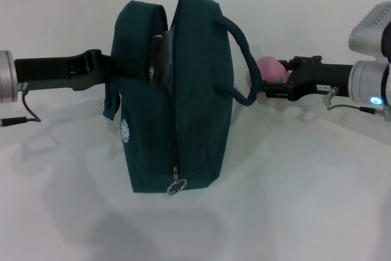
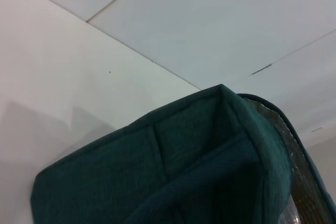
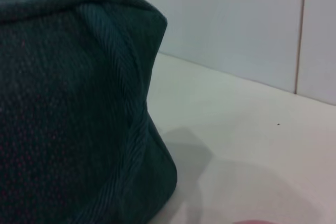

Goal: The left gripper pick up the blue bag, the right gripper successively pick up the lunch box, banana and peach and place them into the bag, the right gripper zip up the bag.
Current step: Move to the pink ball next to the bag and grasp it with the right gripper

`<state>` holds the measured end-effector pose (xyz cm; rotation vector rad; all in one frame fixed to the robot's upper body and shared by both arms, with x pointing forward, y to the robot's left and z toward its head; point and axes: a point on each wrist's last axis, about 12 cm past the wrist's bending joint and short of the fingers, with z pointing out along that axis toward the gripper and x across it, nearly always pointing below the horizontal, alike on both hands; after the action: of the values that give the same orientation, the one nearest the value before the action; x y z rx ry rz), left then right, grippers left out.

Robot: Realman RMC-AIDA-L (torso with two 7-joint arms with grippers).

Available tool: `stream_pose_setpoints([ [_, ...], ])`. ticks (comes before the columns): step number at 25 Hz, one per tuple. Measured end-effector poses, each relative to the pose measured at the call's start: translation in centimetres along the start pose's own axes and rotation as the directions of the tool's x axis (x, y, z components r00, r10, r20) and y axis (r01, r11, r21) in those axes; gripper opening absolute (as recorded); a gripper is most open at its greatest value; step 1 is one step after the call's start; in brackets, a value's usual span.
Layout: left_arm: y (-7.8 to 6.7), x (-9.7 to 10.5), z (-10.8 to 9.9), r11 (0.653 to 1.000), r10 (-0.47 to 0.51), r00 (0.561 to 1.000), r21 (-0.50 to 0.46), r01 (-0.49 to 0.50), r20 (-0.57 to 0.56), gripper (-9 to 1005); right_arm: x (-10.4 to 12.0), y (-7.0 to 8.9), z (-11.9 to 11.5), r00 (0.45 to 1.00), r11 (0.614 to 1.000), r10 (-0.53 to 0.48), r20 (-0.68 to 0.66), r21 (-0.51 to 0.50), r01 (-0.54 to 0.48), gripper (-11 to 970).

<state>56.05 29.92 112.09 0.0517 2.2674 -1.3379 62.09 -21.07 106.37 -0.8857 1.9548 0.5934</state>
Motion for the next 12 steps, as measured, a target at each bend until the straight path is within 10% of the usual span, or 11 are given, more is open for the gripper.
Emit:
stream_pose_setpoints([
  [12, 0.03, -0.01, -0.01, 1.0, 0.01, 1.0, -0.001, -0.01, 0.001, 32, -0.66, 0.1, 0.56, 1.0, 1.0, 0.007, -0.017, -0.007, -0.007, 661],
])
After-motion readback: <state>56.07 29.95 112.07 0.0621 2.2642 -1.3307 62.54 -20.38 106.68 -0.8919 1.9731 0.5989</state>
